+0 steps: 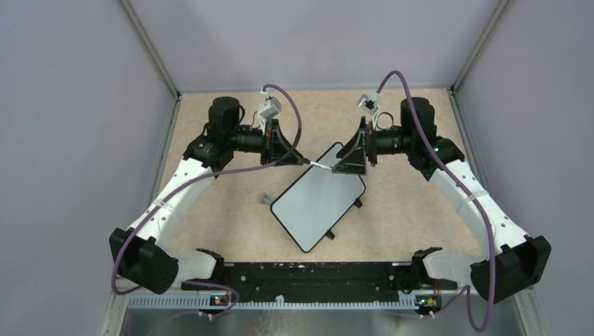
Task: Write a sentence on the whiteboard
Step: Pass from the right arm to the left, then open the pen cap from the whiteboard marker.
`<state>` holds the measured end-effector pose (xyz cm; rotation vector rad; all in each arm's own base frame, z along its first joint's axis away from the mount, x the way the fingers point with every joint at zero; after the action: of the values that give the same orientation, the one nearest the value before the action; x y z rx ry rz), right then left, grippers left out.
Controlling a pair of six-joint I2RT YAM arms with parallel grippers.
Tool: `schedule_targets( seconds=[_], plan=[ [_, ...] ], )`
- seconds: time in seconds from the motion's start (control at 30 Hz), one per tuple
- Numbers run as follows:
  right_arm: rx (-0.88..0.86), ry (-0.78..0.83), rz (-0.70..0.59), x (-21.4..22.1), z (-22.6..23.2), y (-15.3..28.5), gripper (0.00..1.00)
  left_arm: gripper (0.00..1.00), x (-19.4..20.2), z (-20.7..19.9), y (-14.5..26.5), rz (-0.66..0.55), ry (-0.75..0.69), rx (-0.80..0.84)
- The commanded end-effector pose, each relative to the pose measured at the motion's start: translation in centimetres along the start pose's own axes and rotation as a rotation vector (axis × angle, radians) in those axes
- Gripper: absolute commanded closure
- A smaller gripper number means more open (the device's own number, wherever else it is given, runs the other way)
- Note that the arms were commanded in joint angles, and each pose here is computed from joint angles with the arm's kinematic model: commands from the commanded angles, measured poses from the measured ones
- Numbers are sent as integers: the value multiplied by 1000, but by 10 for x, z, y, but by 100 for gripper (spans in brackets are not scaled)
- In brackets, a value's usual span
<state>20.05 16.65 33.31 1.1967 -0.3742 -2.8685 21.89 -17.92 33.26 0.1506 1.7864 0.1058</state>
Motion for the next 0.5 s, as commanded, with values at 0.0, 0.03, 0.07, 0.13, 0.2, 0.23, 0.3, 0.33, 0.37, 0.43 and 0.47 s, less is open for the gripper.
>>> schedule_targets(
  seconds=[0.0,0.03,0.07,0.13,0.2,0.23,0.3,0.33,0.37,0.43,0.47],
  plan=[
    [-68,-38,-88,-16,15,0,3,100,-35,-11,8,-123,35,28],
    [3,-90,-108,-20,10,0,1,100,-38,-10,9,-133,43,19],
    [-19,-80,-88,-22,12,0,1,100,-39,-9,8,-141,60,9],
    [-91,-80,-105,-27,18,-1,5,100,-43,-7,7,-165,85,-6],
    [-117,-81,-158,-30,23,-1,12,100,-45,-4,6,-187,114,-21],
    [-128,-102,-168,-33,24,-2,15,100,-45,-2,6,-196,128,-28],
    [-140,-130,-190,-36,24,-3,19,100,-46,1,4,-222,142,-33],
    [-136,-149,-200,-37,23,-5,21,100,-45,1,3,-231,152,-30],
    [-142,-170,-208,-38,21,-6,22,100,-45,3,2,-240,167,-31],
    [-162,-200,-232,-41,21,-8,29,100,-44,5,1,-257,188,-36],
    [-171,-201,-243,-43,21,-9,32,100,-44,7,0,-264,205,-38]
  ],
)
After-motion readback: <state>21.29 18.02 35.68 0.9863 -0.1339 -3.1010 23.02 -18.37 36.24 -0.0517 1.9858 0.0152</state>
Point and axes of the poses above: each gripper's point midway between its finger pads, its own y axis back along the fingers, its own z axis along the line the jaws close on, x = y × z, the point moved 9 cm from there along y, back along the fingers, and after that the axes turned 10 degrees about -y, right-handed, at the moved point
